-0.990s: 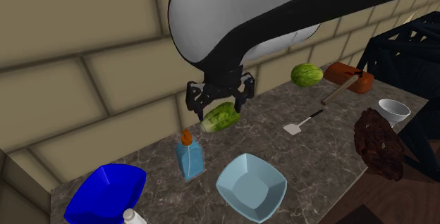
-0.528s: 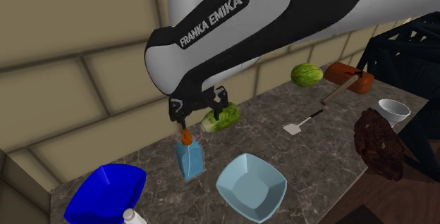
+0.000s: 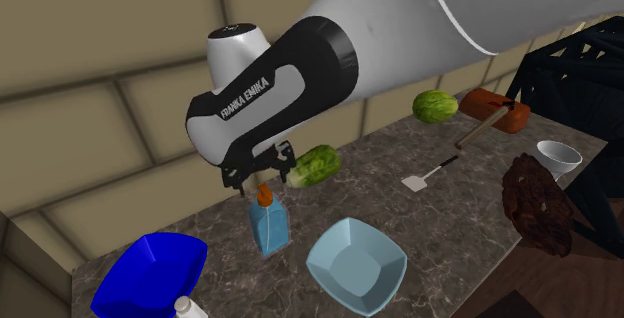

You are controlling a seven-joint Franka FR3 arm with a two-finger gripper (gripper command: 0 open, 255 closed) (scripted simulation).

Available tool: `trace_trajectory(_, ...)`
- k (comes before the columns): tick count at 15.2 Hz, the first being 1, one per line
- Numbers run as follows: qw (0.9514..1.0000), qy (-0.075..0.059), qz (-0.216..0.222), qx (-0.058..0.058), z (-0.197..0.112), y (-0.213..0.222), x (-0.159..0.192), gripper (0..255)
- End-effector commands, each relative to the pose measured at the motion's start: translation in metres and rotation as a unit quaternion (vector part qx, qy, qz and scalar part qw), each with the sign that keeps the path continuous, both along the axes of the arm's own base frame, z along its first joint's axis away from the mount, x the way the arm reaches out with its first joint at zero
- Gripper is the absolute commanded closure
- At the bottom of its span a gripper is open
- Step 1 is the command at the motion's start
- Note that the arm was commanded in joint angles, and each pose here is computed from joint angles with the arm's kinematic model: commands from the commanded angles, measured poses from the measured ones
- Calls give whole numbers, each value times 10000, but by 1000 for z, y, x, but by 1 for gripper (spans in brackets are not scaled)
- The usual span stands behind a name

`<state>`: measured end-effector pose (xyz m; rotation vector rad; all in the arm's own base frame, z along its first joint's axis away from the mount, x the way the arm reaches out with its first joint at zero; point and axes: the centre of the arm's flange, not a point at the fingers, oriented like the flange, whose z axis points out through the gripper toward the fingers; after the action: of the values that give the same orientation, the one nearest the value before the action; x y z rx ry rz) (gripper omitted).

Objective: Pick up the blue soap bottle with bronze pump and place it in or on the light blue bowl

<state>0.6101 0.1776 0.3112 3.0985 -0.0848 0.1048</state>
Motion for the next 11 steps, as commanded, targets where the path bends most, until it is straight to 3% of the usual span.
trace_trajectory(1, 10000, 1, 4, -6, -10, 1, 1, 0)
trace_trajectory(6, 10000, 1, 4, -6, -40, 0, 2, 0)
trace_trajectory(11, 10000, 1, 4, -6, -40, 0, 2, 0)
